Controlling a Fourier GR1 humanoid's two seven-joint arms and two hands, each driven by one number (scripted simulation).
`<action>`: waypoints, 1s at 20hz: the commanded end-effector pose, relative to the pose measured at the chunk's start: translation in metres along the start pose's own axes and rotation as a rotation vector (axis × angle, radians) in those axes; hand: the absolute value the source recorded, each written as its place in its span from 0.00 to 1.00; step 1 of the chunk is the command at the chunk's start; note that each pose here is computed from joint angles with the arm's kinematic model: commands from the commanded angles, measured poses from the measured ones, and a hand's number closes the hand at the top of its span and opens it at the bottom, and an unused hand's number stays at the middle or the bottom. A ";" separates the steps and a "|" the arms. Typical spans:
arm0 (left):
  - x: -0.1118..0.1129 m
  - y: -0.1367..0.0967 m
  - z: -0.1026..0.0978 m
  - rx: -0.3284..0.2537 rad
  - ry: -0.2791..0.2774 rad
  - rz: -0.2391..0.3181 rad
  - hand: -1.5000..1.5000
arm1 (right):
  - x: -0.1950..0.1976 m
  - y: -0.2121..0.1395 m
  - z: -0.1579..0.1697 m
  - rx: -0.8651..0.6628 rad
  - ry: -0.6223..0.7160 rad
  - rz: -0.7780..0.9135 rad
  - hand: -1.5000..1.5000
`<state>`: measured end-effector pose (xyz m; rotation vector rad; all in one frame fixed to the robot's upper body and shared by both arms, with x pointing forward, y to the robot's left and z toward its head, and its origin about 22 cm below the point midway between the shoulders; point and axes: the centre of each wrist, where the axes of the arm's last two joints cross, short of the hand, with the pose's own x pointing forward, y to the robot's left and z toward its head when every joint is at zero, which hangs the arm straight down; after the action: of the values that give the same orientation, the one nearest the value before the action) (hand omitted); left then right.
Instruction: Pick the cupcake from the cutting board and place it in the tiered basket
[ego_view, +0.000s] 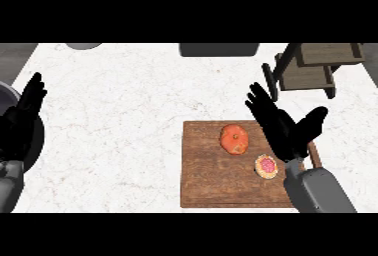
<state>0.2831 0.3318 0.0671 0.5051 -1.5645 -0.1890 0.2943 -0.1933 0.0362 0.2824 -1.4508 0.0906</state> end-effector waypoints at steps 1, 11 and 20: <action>-0.011 -0.010 0.011 -0.012 0.047 0.050 0.50 | 0.018 -0.016 0.008 -0.002 -0.108 0.067 1.00; -0.072 -0.094 0.086 -0.096 0.318 0.234 0.50 | 0.062 -0.133 0.041 -0.635 -0.354 0.162 0.00; -0.071 -0.105 0.090 -0.077 0.305 0.229 0.50 | 0.095 -0.121 0.108 -0.277 -0.171 0.442 0.00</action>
<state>0.2152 0.2568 -0.0414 0.2809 -1.3384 -0.0100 0.2451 -0.3508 0.1093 -0.2557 -1.7804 -0.0020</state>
